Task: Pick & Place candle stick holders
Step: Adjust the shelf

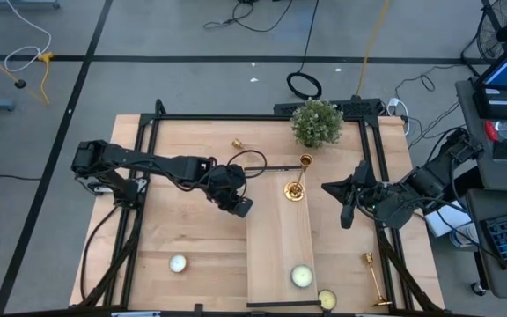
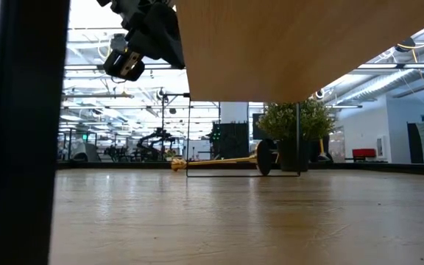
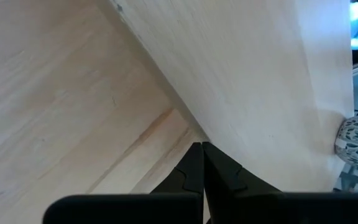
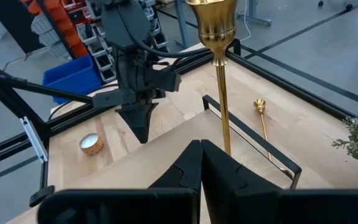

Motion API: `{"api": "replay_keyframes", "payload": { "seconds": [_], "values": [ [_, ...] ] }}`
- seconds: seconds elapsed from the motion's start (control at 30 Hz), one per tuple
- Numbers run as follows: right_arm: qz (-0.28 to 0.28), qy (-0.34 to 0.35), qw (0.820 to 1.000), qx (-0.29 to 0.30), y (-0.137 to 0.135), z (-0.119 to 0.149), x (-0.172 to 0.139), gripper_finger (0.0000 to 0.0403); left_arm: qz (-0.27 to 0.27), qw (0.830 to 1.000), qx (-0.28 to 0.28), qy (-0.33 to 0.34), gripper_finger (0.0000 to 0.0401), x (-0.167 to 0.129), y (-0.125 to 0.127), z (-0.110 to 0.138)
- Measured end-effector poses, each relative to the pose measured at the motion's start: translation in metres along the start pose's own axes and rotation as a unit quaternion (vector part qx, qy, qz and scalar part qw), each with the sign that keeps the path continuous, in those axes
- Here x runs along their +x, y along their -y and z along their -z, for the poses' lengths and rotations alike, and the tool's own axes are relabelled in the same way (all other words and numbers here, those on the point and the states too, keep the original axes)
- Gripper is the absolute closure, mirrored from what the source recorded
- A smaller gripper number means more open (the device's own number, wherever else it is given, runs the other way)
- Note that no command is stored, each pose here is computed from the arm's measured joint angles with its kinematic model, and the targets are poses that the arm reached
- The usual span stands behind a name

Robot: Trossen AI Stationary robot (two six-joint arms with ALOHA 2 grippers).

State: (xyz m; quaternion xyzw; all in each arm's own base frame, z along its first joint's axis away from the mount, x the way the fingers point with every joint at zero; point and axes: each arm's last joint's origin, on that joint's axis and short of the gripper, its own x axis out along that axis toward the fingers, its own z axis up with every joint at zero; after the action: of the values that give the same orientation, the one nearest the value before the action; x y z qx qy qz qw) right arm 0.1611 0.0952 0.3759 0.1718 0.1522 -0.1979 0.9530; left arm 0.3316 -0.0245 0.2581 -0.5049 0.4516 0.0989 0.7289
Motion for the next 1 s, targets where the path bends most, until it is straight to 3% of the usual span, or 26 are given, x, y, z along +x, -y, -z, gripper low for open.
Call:
{"api": "replay_keyframes", "payload": {
  "seconds": [0.6, 1.0],
  "values": [
    [0.000, -0.001, 1.000, -0.004, 0.000, 0.000, 0.000, 0.0403, 0.003, 1.000, 0.006, 0.007, 0.0401, 0.000, 0.000, -0.002],
    [0.000, 0.000, 1.000, -0.001, 0.000, 0.000, 0.000, 0.0403, 0.025, 1.000, 0.007, -0.003, 0.0401, 0.026, 0.001, -0.009]
  ]
}}
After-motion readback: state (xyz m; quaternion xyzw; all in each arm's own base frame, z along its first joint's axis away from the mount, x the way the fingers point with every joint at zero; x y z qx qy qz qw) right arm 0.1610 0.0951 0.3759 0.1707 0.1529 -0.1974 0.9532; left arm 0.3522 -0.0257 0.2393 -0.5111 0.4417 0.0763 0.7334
